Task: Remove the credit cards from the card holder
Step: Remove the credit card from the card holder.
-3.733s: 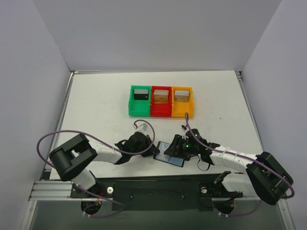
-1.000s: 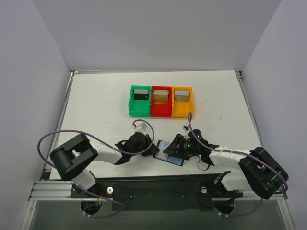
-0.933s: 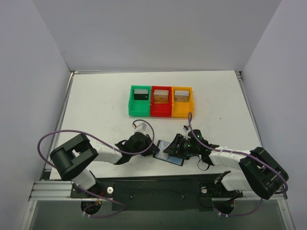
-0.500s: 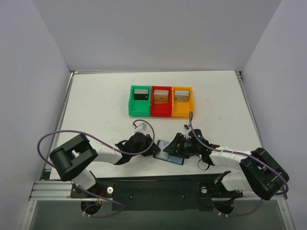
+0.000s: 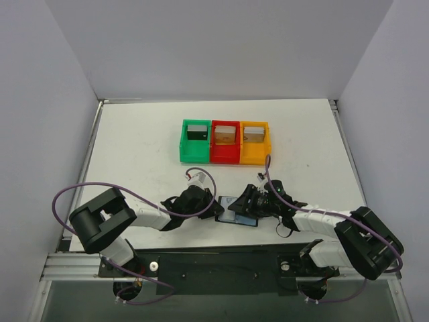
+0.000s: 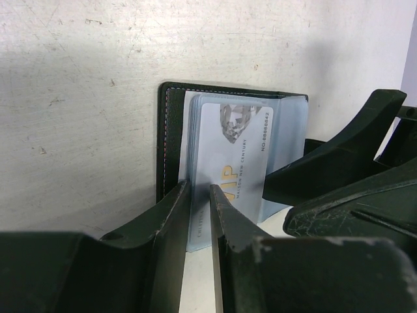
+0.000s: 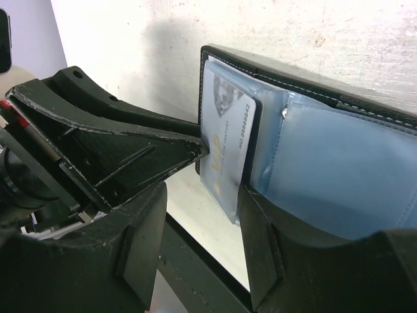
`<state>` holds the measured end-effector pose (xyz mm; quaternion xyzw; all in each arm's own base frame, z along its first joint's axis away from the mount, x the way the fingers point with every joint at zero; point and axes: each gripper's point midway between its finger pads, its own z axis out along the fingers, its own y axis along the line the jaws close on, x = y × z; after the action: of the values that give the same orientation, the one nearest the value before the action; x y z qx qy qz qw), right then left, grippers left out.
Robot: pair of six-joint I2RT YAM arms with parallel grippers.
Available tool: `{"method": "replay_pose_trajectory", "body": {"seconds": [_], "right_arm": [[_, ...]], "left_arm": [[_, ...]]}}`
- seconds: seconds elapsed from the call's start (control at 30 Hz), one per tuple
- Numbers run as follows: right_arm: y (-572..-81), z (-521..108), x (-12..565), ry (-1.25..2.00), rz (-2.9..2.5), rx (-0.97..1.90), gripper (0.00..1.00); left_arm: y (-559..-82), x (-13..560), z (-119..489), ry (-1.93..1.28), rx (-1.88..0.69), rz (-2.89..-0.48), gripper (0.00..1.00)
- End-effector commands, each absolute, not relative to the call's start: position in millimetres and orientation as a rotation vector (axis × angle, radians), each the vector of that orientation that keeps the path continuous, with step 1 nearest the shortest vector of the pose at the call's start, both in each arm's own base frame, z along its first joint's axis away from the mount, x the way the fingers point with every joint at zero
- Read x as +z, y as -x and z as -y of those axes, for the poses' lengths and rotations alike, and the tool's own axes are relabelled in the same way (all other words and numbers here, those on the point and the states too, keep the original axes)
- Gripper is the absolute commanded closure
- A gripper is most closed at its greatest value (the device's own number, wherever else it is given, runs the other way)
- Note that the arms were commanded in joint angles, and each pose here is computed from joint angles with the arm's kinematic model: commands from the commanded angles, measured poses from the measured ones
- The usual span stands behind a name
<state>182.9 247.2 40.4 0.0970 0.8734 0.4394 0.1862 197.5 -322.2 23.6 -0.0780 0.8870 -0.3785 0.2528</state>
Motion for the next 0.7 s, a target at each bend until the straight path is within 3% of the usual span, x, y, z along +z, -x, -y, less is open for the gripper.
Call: {"method": "replay_pose_trajectory", "body": {"seconds": [0.0,0.33,0.67], "right_arm": [[-197.6,-261.2,62.5,-0.244,-2.353,1.336,0.57],[-197.7,-267.5,66.0,-0.25,-2.332,1.405,0.57],[-199.5,-271.2,81.4,-0.212,-2.278,1.446,0.56]], "left_arm": [[-166.0,-19.6,298.4,0.157,-0.864,-2.605,0.71],[-167.1,-20.9,303.3,0.134,-0.872,-2.606,0.8],[-163.8,-23.3,308.9,0.103,-0.895,-2.629,0.77]]}}
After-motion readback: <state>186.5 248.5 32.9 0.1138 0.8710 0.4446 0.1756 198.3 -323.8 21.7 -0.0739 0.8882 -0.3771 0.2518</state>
